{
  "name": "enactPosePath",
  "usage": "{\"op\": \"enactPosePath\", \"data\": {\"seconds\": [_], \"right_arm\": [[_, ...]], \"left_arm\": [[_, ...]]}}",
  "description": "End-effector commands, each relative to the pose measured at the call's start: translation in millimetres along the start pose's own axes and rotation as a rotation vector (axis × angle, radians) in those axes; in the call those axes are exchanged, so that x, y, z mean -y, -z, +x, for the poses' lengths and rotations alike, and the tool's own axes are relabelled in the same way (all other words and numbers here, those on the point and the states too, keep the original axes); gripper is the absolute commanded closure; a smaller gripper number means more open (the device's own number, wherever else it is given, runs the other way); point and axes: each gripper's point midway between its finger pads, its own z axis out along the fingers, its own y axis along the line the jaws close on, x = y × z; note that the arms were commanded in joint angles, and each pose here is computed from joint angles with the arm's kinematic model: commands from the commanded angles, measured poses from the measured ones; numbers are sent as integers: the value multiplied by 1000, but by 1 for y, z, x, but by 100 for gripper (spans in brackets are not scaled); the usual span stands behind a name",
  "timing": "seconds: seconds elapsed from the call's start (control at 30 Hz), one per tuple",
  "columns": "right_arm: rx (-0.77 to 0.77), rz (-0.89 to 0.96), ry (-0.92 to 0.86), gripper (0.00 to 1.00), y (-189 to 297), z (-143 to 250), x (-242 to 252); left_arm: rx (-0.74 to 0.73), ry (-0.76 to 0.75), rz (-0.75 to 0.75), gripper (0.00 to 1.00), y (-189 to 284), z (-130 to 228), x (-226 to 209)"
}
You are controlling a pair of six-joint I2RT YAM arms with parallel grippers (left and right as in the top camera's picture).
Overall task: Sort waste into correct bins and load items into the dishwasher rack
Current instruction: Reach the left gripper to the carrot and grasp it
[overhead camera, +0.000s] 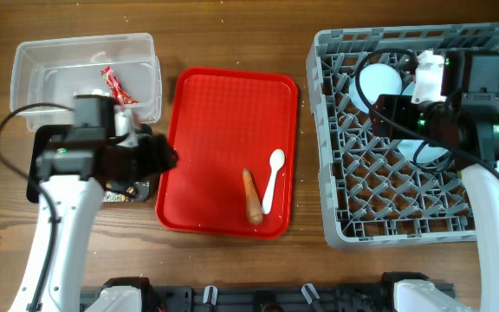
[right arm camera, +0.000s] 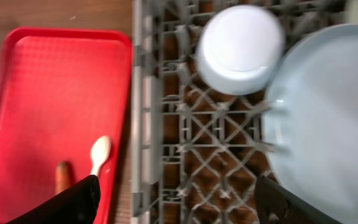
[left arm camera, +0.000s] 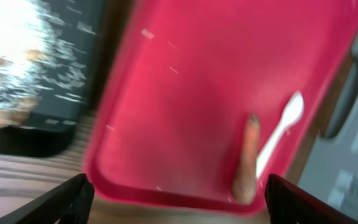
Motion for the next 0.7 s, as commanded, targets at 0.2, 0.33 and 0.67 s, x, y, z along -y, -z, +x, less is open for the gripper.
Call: {"op": "enactPosePath", "data": {"seconds": [0.2,0.33,0.67], "right_arm": [[-65,-89,18,18,-18,2,-13],[-76,-89,15,18,-20,4,-12],[-87,-89,12,19,-20,6,-12]], "left_arm": [[-249,-75,-44,8,-78,63,74],[-305,-87,-75,9,-111,85,91],[-353,-73,-168,26,-169,115,96]]}}
